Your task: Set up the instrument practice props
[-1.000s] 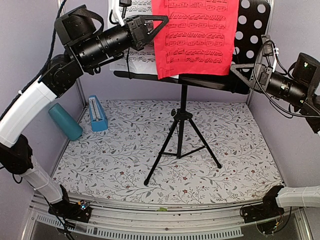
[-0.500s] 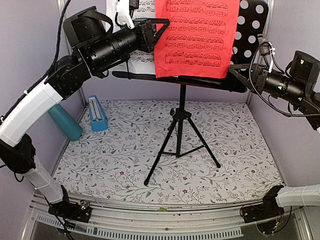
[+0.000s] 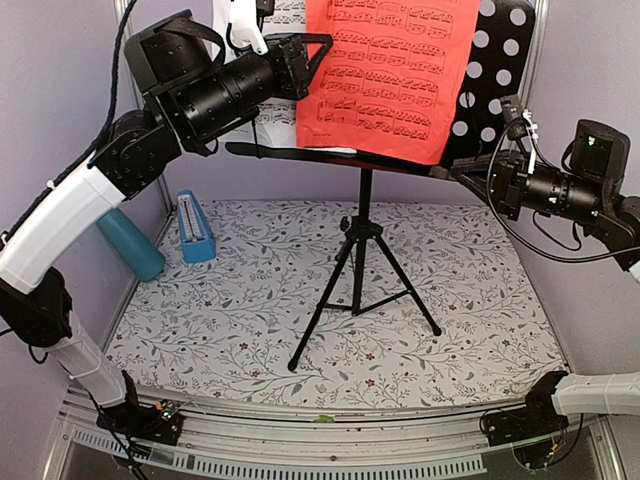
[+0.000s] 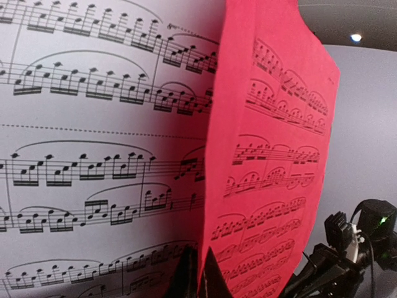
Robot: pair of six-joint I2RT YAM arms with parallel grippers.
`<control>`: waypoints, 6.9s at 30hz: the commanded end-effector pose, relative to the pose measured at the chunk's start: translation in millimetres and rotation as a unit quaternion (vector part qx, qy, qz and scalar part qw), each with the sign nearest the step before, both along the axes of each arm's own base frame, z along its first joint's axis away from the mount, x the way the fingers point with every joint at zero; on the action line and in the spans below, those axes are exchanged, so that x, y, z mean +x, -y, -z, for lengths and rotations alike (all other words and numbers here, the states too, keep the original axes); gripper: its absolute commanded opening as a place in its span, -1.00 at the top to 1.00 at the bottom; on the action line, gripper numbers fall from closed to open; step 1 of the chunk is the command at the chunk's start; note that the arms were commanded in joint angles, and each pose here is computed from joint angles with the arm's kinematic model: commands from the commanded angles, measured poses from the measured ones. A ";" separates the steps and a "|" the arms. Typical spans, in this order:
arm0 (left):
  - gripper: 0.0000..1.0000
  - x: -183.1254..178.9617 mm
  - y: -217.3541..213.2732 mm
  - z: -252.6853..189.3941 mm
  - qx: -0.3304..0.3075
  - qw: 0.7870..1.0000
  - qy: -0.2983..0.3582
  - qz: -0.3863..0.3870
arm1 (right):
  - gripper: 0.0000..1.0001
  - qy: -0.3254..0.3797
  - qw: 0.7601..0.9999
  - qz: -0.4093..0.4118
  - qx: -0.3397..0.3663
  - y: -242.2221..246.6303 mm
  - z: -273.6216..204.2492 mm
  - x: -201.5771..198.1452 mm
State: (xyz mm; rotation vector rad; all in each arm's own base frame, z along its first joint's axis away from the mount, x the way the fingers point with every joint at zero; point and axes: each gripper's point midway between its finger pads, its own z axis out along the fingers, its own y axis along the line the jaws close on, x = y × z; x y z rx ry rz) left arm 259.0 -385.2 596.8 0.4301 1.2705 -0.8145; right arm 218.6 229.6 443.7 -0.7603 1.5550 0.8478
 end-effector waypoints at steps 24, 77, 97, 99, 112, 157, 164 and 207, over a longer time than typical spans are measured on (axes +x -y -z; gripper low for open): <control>1.00 -4.7 6.1 -8.8 -0.012 1.000 0.003 -0.002 | 0.10 -0.038 0.990 0.059 0.123 17.5 -67.1 6.8; 1.00 1.7 5.6 -4.6 -0.018 0.999 -0.012 -0.040 | 1.00 0.054 0.996 0.030 0.069 22.0 -54.4 -17.1; 1.00 -15.1 25.8 -7.0 0.004 0.996 0.002 -0.087 | 1.00 0.145 0.981 0.025 0.124 24.2 -58.9 -21.7; 1.00 -14.9 26.1 -6.9 -0.004 0.996 -0.004 -0.086 | 1.00 0.153 0.979 0.026 0.130 26.2 -60.5 -24.1; 1.00 -24.1 49.9 -5.9 -0.030 0.999 -0.011 -0.039 | 1.00 0.165 0.977 0.025 0.130 24.3 -66.3 -22.0; 1.00 -31.7 57.8 -5.8 -0.079 0.990 -0.062 0.101 | 1.00 0.089 0.977 0.069 0.181 26.2 -83.0 6.2; 1.00 -26.9 68.1 -2.6 -0.066 0.990 -0.065 0.109 | 1.00 0.091 0.974 0.071 0.196 27.7 -86.8 5.4; 0.95 -9.7 70.7 0.8 -0.051 0.990 -0.070 0.115 | 1.00 0.079 0.966 0.105 0.224 19.3 -91.8 22.7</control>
